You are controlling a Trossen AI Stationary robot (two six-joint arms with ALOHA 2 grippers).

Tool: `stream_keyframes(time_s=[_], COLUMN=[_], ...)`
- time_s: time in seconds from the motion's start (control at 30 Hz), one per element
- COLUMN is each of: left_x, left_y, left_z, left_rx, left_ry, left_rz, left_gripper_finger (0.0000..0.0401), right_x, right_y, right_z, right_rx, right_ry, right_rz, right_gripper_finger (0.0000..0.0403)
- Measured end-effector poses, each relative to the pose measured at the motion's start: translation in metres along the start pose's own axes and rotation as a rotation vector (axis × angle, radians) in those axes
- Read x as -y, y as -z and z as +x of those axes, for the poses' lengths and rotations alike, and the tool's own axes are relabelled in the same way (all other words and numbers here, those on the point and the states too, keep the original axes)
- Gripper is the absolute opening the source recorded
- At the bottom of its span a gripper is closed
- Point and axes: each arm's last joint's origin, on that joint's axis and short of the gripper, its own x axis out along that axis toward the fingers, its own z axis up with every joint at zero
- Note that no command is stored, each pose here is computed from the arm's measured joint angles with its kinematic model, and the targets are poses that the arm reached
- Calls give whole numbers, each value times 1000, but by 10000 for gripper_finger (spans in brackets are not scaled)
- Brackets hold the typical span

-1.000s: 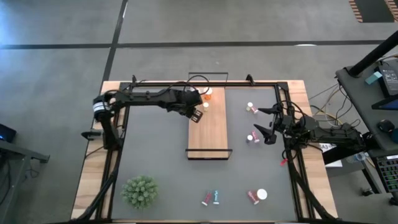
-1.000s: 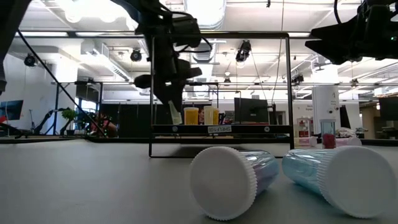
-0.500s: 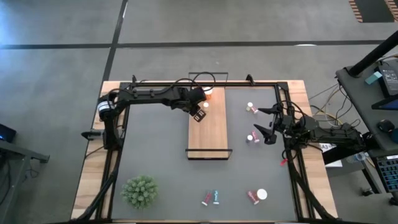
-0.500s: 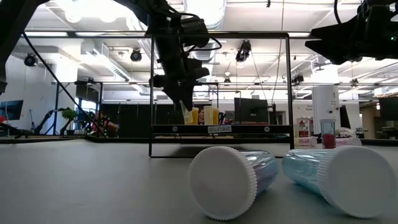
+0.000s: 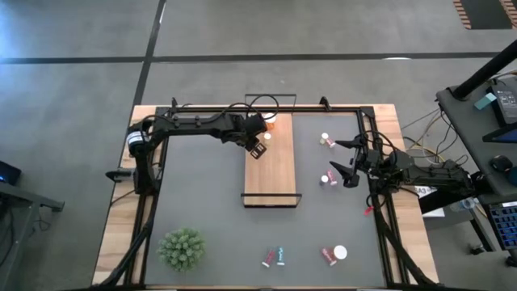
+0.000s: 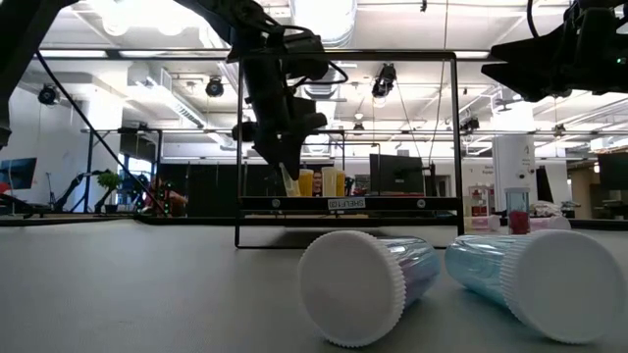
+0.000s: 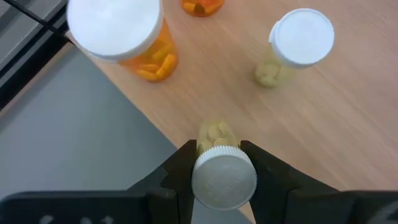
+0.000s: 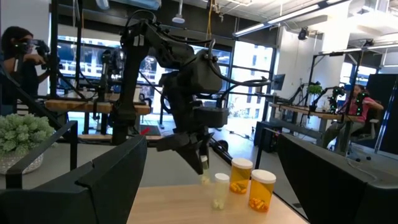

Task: Pick and place medicine bottles onto shelf by color
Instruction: Put the bottom yellow pill bottle on the shelf aligned with the other yellow pill bottle

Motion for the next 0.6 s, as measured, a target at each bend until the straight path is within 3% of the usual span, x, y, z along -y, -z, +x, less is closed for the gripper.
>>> stream_keyframes(time_s=[0.6], left_x=[1], left_y=[2], left_z=[5], left_rx=[13], left_ry=[32], left_rz=[88], left_gripper_finger=[100], right_x=[0], right_y=[0], right_z=[0], right_rx=[0], right_ry=[0], right_rz=[0], right_gripper_finger=[350])
